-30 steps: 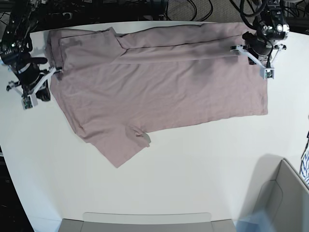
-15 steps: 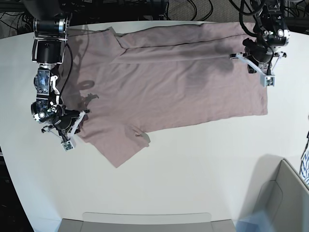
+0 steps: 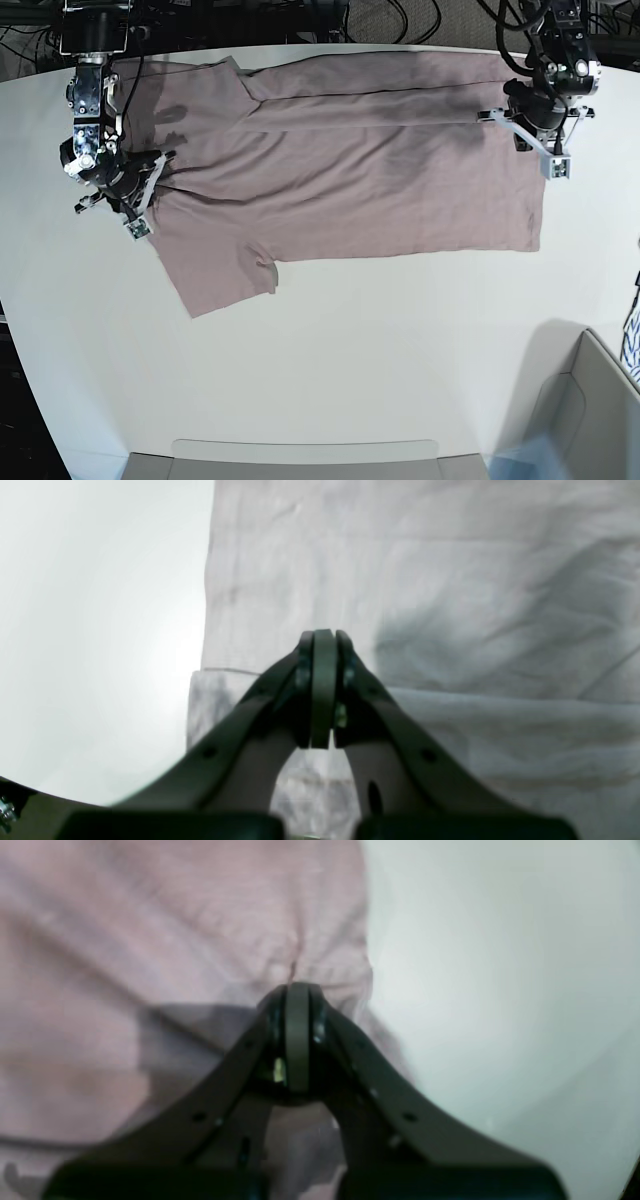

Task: Fold the T-shirt properly
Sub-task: 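Move both grippers to the hem-side corners of the shirt, then grasp the hem corners with both grippers, then lift the hem and fold it over toward the collar with both grippers, then lower the folded hem onto the shirt and open both grippers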

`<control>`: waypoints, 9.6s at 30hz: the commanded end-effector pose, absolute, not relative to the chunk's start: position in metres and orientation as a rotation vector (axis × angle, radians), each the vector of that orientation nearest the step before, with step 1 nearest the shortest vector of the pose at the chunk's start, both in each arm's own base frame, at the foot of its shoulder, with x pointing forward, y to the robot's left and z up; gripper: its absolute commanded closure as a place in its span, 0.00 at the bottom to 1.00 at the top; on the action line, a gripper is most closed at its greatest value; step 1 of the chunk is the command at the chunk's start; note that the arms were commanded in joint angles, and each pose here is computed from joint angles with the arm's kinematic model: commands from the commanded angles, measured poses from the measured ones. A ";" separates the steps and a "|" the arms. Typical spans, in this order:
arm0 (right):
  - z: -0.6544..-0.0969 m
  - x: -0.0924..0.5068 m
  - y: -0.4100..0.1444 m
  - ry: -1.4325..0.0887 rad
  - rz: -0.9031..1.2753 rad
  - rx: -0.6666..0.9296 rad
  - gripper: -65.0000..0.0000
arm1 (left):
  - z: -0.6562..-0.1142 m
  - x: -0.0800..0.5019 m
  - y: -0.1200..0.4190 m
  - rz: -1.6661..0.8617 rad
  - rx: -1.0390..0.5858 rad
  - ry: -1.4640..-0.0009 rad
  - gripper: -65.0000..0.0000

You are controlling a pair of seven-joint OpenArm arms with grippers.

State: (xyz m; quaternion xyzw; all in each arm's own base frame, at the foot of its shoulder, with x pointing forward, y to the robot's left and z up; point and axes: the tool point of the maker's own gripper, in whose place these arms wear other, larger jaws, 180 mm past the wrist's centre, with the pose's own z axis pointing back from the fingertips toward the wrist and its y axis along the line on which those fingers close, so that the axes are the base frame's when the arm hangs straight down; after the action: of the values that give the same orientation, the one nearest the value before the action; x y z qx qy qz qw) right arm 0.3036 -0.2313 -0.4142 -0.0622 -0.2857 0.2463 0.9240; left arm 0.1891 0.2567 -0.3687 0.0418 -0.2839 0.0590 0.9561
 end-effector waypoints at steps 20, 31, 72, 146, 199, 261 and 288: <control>-0.339 0.448 -0.239 -0.817 0.297 0.029 0.60 | -0.356 0.205 0.259 0.113 0.092 -0.637 1.00; -0.399 0.454 -0.223 -0.733 0.255 0.141 0.60 | -0.359 0.205 0.252 0.132 0.069 -0.639 1.00; -0.422 0.428 -0.196 -0.647 0.250 0.261 0.60 | -0.393 0.366 0.362 0.234 0.031 -0.646 0.72; -0.347 0.494 -0.180 -0.819 0.378 0.216 1.00 | -0.396 0.384 0.334 0.303 -0.194 -0.768 1.00; -0.310 0.359 -0.237 -0.717 0.416 -0.057 1.00 | -0.351 0.286 0.317 0.102 -0.108 -0.691 1.00; -0.349 0.224 -0.229 -0.454 0.592 -0.115 0.65 | -0.335 0.231 0.271 -0.018 -0.110 -0.708 0.74; -0.373 0.226 -0.238 -0.424 0.568 -0.062 0.66 | -0.433 0.219 0.292 0.059 -0.153 -0.498 0.72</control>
State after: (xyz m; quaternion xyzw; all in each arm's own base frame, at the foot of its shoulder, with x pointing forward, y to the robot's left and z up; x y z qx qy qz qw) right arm 0.2200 -0.2356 -0.3806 -0.0231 -0.1956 0.2702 0.9424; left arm 0.2257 0.2927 -0.4293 -0.0779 -0.2642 0.0382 0.9606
